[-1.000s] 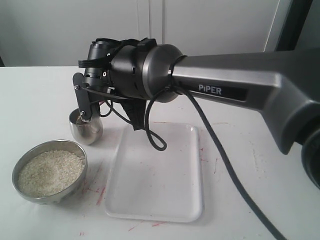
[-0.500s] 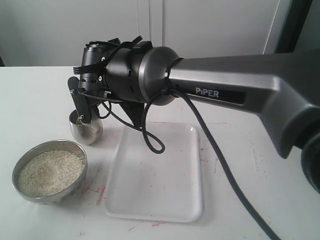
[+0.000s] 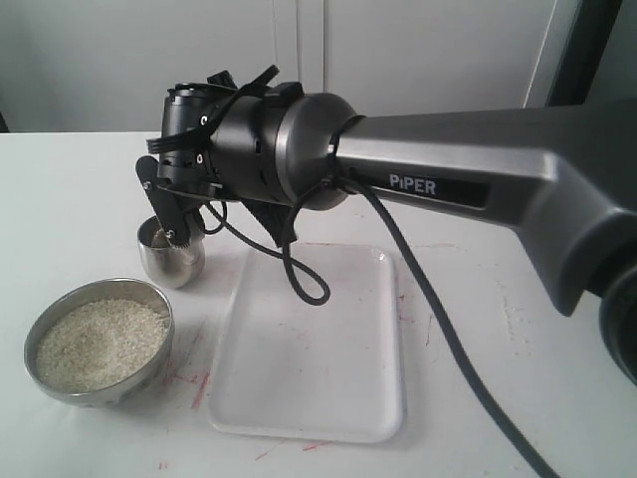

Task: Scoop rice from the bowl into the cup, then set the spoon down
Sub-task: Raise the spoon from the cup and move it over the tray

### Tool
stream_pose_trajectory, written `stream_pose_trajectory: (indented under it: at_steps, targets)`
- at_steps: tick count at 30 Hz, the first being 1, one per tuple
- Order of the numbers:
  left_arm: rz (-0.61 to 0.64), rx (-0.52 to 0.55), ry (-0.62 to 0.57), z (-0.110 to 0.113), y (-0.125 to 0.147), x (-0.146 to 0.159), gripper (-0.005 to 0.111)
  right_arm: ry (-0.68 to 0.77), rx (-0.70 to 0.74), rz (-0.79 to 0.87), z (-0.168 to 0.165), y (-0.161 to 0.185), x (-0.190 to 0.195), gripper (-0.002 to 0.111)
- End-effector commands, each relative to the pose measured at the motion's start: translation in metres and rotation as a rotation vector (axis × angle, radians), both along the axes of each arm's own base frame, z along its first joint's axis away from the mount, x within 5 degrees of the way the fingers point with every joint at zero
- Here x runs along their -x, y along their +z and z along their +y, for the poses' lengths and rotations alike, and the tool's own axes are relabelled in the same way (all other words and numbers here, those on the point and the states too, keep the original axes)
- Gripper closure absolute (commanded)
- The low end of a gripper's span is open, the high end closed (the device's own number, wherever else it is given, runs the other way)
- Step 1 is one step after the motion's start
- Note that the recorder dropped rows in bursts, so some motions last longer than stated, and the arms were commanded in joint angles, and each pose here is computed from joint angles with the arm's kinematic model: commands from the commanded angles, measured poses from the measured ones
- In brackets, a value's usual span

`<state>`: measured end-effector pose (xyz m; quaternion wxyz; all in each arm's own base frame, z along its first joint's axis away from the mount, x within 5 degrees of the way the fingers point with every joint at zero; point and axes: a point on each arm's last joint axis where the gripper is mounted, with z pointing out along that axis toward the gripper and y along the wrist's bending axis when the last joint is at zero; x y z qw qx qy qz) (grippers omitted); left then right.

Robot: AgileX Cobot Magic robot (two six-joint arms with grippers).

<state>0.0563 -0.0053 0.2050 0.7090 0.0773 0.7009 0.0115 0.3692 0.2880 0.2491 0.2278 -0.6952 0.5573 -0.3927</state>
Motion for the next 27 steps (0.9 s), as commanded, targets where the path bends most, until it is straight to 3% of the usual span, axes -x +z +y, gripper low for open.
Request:
stream_pose_trajectory:
  at_steps: [1,13,20,27]
  targets:
    - [-0.006,0.014,0.001,0.000,0.001,0.000,0.092,0.021,0.015,-0.022,0.001,0.003,-0.001,0.105]
    - [-0.006,0.014,0.001,0.000,0.001,0.000,0.092,0.015,-0.004,-0.010,0.003,0.002,0.001,0.105]
    - [-0.006,0.014,0.001,0.000,0.001,0.000,0.092,-0.138,-0.320,-0.067,0.006,0.011,0.002,0.105]
    - [-0.006,0.014,0.001,0.000,0.001,0.000,0.092,-0.329,-0.699,-0.122,0.000,0.044,0.010,0.105]
